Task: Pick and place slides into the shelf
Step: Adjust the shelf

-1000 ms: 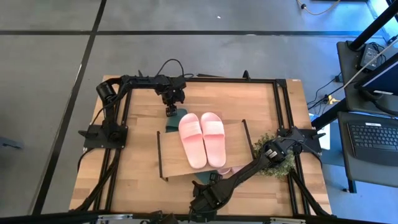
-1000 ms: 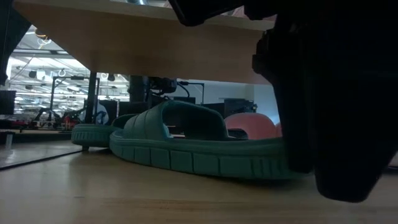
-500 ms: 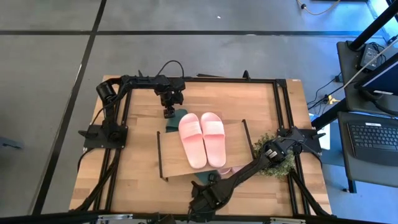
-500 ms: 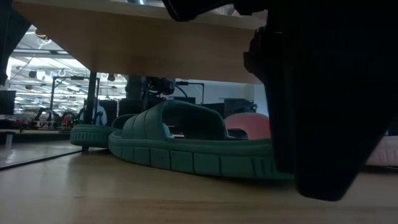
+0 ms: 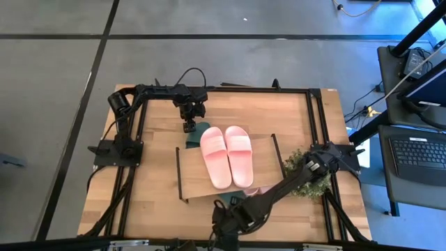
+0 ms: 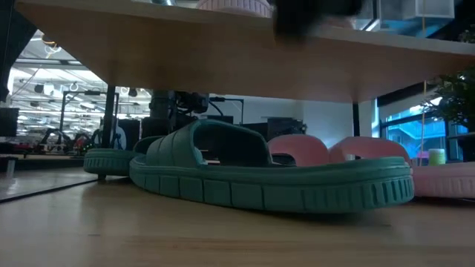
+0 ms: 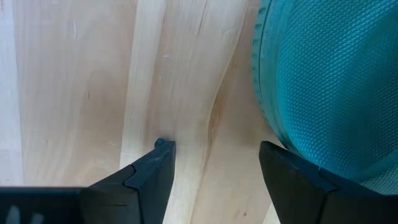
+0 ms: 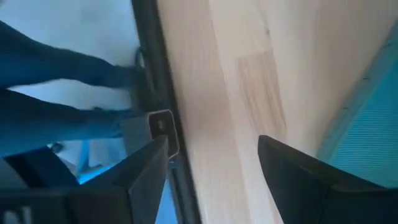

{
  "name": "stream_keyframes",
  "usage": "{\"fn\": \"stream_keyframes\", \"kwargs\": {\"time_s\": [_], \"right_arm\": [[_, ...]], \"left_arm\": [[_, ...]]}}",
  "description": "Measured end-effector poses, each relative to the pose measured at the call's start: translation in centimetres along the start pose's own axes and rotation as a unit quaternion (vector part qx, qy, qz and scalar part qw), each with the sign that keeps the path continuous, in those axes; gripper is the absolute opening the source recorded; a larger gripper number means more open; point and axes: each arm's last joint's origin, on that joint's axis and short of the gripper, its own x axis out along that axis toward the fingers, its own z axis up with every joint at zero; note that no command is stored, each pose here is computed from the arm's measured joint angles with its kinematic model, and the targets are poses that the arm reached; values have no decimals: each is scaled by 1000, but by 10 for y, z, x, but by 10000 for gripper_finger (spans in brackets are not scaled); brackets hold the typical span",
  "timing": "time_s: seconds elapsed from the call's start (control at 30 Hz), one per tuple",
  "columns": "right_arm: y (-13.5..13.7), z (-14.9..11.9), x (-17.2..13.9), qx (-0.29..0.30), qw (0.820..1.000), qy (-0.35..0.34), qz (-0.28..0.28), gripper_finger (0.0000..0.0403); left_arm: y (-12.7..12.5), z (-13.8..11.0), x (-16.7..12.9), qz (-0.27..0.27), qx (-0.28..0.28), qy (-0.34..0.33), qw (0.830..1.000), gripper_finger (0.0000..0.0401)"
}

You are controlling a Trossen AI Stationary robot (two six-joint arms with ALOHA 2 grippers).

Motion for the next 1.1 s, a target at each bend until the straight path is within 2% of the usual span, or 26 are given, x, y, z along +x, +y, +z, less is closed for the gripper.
{"fn": "stream_keyframes", "kwargs": {"time_s": [0.3, 0.47, 0.87, 1.1], "right_arm": [[-26, 28, -10, 30, 999, -35, -21, 249], [-39, 45, -11, 26, 998, -55, -15, 249], [-50, 60, -12, 25, 997, -77, -7, 249], [-67, 76, -14, 39, 992, -115, -33, 249]], "left_arm": [[0, 0, 0, 1, -1, 0, 1000, 224], [0, 0, 0, 2, 0, 0, 1000, 224], [0, 0, 0, 2, 9, 1, 1000, 224], [0, 0, 0, 2, 9, 1, 1000, 224]]}}
